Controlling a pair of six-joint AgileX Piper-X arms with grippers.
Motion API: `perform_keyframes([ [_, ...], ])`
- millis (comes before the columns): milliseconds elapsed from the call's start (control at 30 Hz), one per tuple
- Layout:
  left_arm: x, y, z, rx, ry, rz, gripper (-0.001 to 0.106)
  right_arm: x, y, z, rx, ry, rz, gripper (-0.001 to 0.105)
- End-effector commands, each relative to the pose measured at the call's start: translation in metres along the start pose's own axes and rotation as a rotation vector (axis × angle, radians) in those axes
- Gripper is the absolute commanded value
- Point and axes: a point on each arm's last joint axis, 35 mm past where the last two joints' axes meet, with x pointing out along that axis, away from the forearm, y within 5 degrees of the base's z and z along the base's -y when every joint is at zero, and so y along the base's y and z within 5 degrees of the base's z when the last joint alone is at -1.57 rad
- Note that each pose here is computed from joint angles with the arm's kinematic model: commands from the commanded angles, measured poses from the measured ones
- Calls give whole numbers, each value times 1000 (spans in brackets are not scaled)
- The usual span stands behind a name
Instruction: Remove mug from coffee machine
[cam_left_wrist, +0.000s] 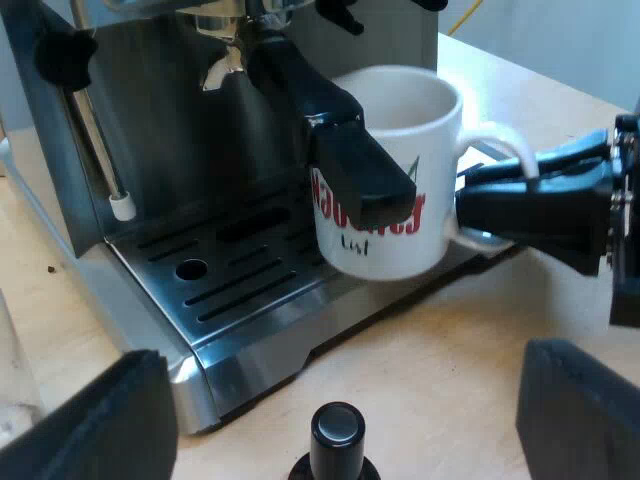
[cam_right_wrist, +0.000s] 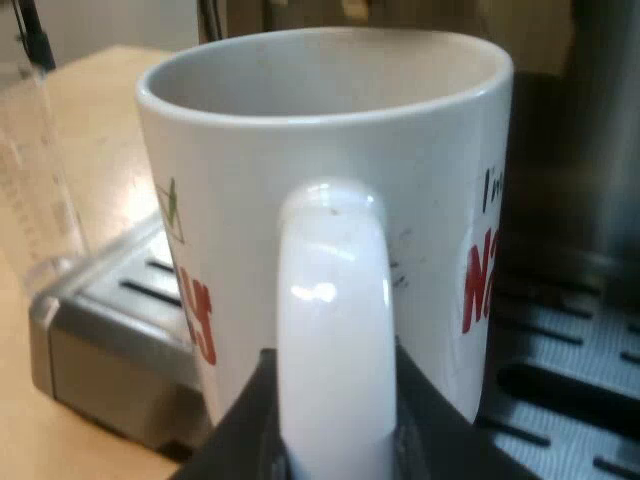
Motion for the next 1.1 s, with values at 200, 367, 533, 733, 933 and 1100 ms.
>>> perform_keyframes([
  [200, 0, -1, 2, 0, -14, -14, 72, -3, -5, 19, 20, -95, -27, 0],
  [367, 0, -1, 2, 0, -14, -14, 72, -6, 4, 22, 15, -105, 3, 0],
  [533, 0, -1, 2, 0, -14, -14, 72, -11, 16, 24, -4, -101, -5, 0],
  [733, 0, -1, 2, 0, -14, -14, 72, -12, 18, 25, -3, -93, -36, 0],
  [933, 0, -1, 2, 0, -14, -14, 72, -26, 12, 18, -8, -70, -65, 0],
  [1100, 0, -1, 2, 0, -14, -14, 72, -46, 4, 14, -4, -77, -71, 0],
])
